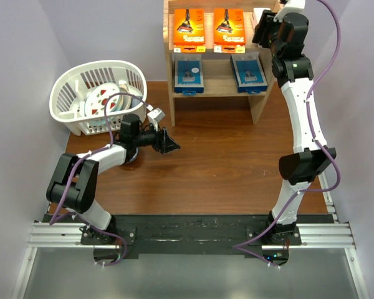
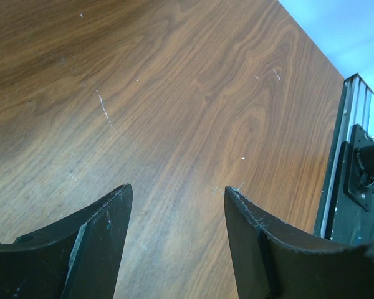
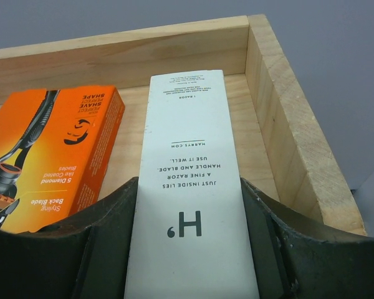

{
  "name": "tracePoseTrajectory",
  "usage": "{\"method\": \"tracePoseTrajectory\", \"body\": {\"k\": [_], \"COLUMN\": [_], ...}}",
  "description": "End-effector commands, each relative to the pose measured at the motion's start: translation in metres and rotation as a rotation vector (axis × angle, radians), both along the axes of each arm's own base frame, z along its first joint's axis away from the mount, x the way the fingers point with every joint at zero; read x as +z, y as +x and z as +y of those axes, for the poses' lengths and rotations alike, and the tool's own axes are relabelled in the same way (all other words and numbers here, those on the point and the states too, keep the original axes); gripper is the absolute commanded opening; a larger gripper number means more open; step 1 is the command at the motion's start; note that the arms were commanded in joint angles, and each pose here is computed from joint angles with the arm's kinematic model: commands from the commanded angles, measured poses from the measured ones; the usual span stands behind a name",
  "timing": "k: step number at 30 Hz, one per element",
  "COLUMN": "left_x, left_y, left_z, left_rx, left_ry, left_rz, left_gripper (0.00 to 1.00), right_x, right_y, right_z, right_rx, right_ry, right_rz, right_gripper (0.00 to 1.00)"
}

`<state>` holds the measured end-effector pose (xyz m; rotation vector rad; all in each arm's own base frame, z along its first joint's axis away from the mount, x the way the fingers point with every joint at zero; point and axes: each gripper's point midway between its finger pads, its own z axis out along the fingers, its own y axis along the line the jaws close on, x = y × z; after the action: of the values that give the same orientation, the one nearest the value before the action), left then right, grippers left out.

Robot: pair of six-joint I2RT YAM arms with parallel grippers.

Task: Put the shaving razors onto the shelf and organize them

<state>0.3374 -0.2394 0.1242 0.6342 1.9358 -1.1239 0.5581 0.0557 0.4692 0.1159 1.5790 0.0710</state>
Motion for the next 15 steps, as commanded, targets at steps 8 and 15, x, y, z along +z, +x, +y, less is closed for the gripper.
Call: {"method": "tracePoseTrajectory", "body": {"k": [8,15], "left_x": [0.007,0.009], "left_y": [0.006,0.004], "left_z": [-0.002,-0.003], "left_rx": [-0.004,-0.015], "left_ry": [-0.023,-0.022], "left_rz": [-0.03,-0.023], "left_gripper": [0.65,0.65], "right_x": [0.025,0.087], "right_y": [-0.002,-0.045], "right_z": [0.001,-0.003], "right_rx": [0.023,0.038], "right_ry": [-0.012,-0.003], "right_rz": [-0.066,-0.2], "right_gripper": [0.7,0.99]}}
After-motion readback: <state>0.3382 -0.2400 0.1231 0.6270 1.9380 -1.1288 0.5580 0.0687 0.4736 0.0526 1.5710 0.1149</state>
